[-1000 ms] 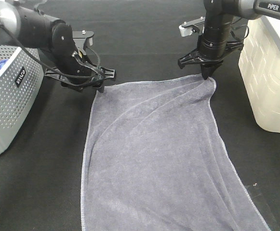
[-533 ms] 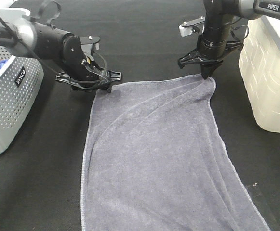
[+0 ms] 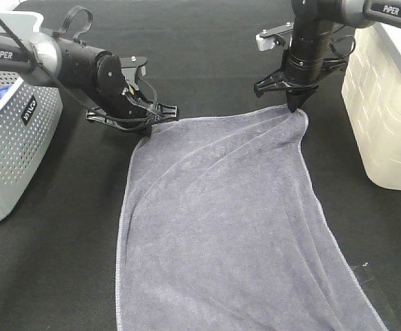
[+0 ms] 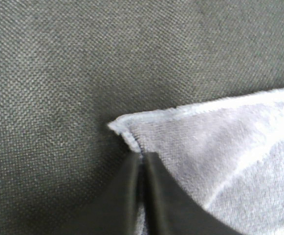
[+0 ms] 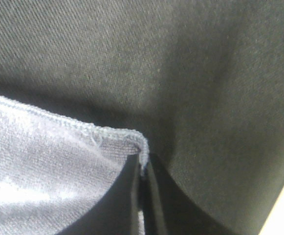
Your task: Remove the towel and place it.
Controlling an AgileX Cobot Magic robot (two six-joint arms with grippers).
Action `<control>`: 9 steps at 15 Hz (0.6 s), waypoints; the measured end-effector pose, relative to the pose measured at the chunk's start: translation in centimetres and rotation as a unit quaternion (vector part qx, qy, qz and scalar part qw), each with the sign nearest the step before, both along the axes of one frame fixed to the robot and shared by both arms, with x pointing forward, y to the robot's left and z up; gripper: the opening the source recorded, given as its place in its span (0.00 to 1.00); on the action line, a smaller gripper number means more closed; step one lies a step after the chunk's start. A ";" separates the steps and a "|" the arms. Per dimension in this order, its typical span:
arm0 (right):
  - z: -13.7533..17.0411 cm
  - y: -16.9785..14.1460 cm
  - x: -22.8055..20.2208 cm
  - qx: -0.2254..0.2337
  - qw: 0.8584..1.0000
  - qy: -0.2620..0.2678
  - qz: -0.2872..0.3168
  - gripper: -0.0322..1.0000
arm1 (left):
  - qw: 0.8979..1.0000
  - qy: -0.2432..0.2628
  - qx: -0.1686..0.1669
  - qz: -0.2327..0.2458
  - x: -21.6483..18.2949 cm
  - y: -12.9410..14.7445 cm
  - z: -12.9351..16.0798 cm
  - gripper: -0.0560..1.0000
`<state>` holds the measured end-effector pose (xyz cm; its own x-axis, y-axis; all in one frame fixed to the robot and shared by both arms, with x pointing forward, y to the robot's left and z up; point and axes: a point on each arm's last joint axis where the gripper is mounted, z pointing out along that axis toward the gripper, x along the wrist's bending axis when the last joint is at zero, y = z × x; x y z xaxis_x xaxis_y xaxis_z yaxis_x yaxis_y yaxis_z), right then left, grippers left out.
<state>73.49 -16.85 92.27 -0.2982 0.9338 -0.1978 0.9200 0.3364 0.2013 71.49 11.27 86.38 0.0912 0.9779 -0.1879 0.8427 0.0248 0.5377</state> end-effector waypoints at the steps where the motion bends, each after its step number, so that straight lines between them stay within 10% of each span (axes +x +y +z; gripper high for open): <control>1: 0.0 0.0 0.1 0.001 1.000 -0.004 0.001 0.03 | 1.000 -0.013 0.004 -0.007 0.3 -0.1 1.0 0.06; 9: 0.8 0.7 2.1 0.028 0.991 -0.124 0.031 0.03 | 0.980 -0.150 0.120 -0.042 3.3 1.3 7.5 0.05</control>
